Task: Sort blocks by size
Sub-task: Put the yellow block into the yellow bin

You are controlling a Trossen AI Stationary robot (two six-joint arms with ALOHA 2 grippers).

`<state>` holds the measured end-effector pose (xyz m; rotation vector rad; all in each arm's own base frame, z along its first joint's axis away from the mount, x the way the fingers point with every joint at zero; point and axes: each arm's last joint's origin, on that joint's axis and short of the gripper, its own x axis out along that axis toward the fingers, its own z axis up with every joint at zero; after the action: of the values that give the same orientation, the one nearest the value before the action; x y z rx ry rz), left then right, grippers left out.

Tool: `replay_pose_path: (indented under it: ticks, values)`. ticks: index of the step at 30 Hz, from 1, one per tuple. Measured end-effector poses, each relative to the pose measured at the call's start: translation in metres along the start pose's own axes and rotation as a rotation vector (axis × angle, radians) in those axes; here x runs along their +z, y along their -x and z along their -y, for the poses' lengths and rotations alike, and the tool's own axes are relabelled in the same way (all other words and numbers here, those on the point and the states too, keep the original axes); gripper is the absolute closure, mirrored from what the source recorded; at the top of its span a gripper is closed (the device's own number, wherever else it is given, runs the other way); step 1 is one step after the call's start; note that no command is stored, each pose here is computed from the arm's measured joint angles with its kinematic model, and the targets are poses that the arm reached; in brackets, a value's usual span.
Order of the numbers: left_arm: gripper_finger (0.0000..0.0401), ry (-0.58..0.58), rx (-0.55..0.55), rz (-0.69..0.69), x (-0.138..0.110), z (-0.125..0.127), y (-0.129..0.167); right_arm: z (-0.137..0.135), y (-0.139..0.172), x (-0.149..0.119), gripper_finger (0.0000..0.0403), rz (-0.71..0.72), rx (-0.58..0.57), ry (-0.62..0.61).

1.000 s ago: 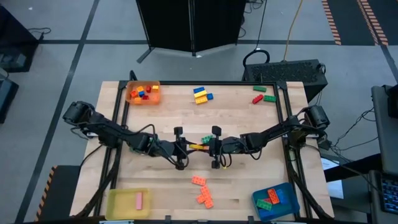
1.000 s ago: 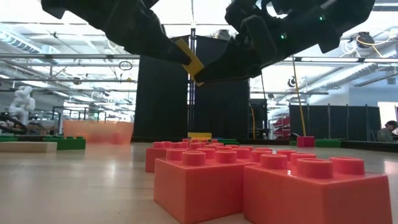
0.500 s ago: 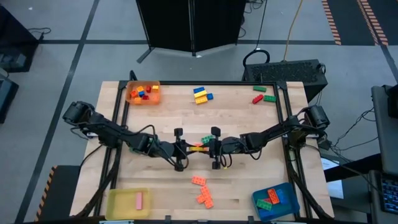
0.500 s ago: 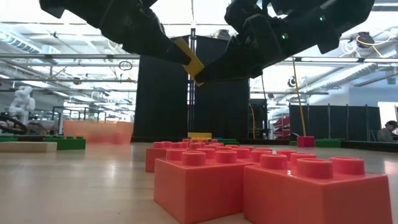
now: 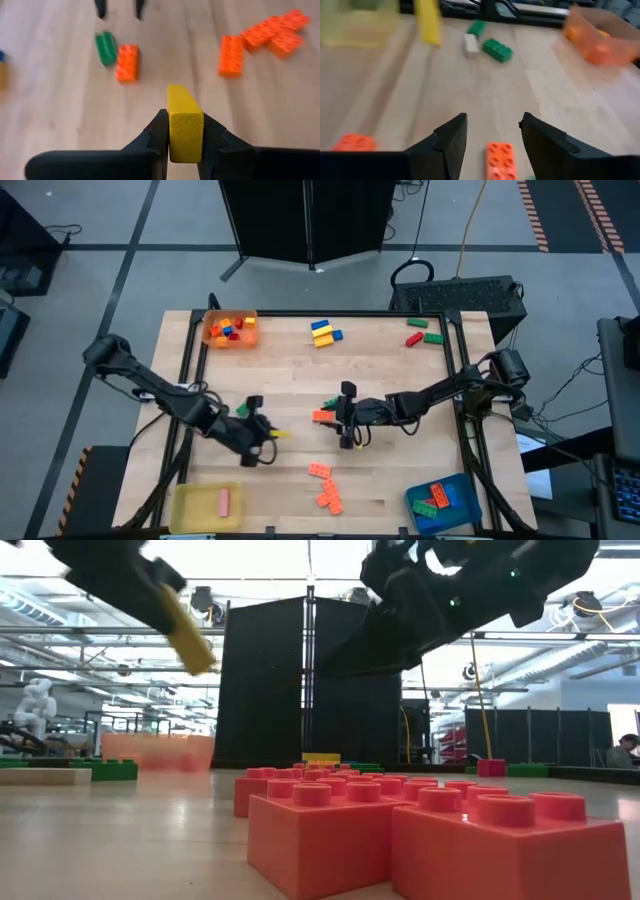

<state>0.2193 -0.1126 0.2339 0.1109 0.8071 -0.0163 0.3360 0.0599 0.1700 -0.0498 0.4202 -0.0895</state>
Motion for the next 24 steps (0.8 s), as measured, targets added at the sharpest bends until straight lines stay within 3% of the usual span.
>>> replay_pose_path:
  ticks: [10,14,24]
  values:
    - [0.0349,0.137,-0.273,-0.141,-0.012,0.020,0.058,0.006,-0.002,0.003,0.0226,0.026,-0.020,-0.062]
    - [0.0349,0.157,-0.364,-0.219,-0.020,0.030,0.067,0.006,-0.001,0.005,0.0226,0.053,-0.018,-0.077]
    - [0.0348,0.135,-0.453,-0.358,-0.038,0.060,0.070,0.006,-0.001,0.006,0.0227,0.057,-0.020,-0.088]
